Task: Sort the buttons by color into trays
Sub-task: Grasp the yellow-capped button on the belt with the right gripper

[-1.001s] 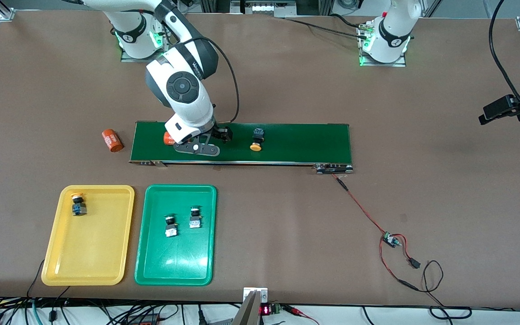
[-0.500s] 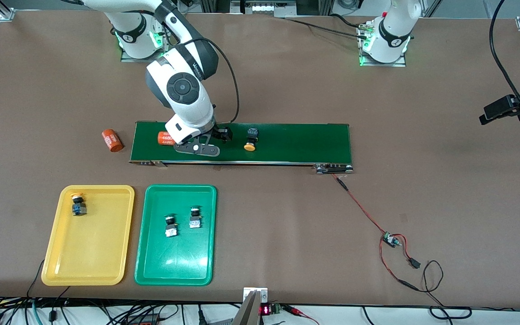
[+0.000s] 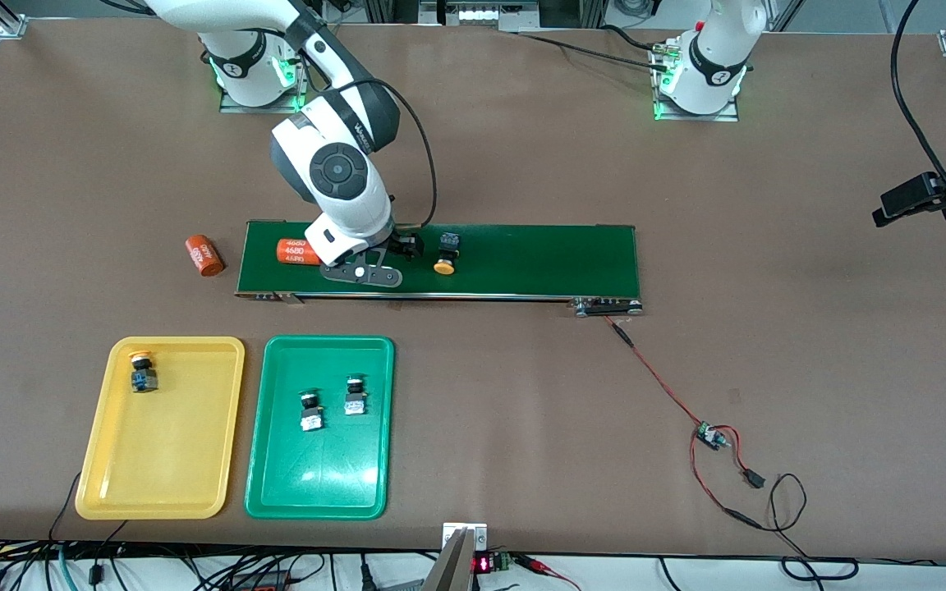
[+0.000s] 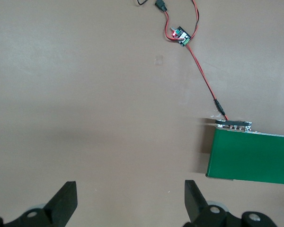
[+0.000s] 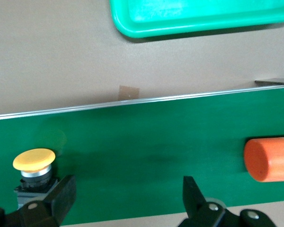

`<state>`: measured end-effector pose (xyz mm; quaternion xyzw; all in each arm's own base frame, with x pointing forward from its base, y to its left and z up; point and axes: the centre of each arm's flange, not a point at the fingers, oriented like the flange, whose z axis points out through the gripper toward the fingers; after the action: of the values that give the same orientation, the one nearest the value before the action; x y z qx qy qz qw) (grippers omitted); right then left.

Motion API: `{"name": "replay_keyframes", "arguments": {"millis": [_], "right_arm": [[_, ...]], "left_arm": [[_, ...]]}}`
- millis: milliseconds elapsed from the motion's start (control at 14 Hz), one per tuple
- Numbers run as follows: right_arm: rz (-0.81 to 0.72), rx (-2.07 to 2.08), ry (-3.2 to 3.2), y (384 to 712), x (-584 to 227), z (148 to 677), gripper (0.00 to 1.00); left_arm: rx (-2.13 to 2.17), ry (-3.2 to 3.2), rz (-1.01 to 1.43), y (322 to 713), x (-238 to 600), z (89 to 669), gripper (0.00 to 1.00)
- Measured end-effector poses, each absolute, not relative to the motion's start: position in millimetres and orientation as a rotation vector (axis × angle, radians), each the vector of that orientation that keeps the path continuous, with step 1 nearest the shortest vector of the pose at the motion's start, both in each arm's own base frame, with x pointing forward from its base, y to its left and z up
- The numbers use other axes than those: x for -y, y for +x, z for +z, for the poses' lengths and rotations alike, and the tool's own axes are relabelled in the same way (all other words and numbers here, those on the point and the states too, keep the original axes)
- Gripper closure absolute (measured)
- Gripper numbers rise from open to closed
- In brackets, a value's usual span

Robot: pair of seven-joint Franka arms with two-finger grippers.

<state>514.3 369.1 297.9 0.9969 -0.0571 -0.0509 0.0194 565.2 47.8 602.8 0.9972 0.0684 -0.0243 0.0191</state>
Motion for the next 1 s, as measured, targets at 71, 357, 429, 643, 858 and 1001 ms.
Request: {"name": "replay_keyframes", "arguments": {"millis": [71, 357, 429, 643, 858, 1001], "right_arm": [[-0.166, 0.176, 3.092, 513.9, -369.4, 294.3, 0.00], [-0.174, 0.175, 3.090, 513.6, -369.8, 290.5, 0.00], [-0.174, 0.175, 3.090, 513.6, -369.8, 290.6, 0.00], [-0.174, 0.175, 3.090, 513.6, -369.8, 290.4, 0.00], [-0.185, 0.173, 3.086, 512.9, -370.1, 285.8, 0.00], [-0.190, 0.173, 3.085, 512.8, -370.2, 283.4, 0.00]], "left_arm": [[-0.212, 3.095, -0.076, 565.2, -47.8, 602.8, 0.00], [-0.213, 3.095, -0.076, 565.2, -48.0, 602.8, 0.00], [-0.213, 3.095, -0.076, 565.2, -48.2, 602.8, 0.00], [-0.214, 3.095, -0.075, 565.2, -48.4, 602.8, 0.00], [-0.214, 3.095, -0.075, 565.1, -48.5, 602.8, 0.00], [-0.216, 3.095, -0.075, 565.1, -49.1, 602.8, 0.00]]}}
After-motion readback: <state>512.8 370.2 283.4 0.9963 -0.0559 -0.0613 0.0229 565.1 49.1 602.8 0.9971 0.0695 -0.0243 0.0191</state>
